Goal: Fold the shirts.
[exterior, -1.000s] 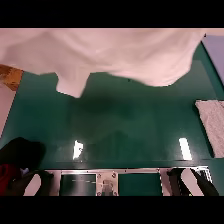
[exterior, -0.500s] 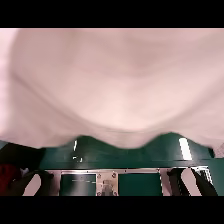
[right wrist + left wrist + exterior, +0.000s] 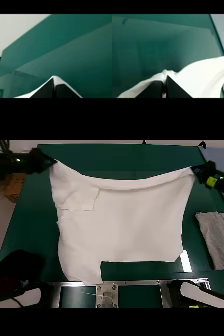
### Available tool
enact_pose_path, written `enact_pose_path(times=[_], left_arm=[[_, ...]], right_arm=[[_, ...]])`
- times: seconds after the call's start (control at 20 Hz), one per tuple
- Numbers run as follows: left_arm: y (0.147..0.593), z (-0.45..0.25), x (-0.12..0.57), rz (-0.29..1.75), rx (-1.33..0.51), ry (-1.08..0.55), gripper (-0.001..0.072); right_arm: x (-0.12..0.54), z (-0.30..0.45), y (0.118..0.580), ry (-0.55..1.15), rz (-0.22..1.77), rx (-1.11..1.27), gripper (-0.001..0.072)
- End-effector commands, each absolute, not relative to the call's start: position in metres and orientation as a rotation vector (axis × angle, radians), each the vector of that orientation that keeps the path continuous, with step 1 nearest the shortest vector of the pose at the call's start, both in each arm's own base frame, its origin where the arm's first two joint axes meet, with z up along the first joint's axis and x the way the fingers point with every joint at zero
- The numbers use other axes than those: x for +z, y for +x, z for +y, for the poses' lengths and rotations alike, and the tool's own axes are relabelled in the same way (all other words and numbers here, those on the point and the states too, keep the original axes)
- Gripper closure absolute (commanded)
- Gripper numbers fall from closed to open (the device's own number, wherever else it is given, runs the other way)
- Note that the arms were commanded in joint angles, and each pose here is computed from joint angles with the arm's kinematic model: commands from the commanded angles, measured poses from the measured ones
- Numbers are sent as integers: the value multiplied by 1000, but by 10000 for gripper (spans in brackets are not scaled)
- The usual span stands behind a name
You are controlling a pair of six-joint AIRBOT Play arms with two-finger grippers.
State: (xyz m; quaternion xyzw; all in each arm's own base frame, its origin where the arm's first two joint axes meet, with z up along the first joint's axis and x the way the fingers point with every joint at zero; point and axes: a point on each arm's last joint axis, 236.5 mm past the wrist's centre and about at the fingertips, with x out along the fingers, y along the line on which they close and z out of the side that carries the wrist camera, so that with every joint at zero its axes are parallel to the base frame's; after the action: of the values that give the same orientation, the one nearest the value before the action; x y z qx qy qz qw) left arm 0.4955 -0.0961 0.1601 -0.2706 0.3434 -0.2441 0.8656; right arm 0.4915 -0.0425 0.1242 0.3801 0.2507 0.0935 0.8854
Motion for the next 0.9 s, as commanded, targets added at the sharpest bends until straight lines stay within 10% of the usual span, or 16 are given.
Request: enact_pose_path(times=[0.0,0.4,0.85], left_arm=[[553,-80,64,760,-362,-661,681],[596,-56,78,659,-293,-604,681],[485,-47,-28,1240,-283,-343,681]], right_arm=[[9,-51,527,879,700,123,696],[16,-52,588,949,725,259,696],[-70,-59,479,772,1248,224,697]])
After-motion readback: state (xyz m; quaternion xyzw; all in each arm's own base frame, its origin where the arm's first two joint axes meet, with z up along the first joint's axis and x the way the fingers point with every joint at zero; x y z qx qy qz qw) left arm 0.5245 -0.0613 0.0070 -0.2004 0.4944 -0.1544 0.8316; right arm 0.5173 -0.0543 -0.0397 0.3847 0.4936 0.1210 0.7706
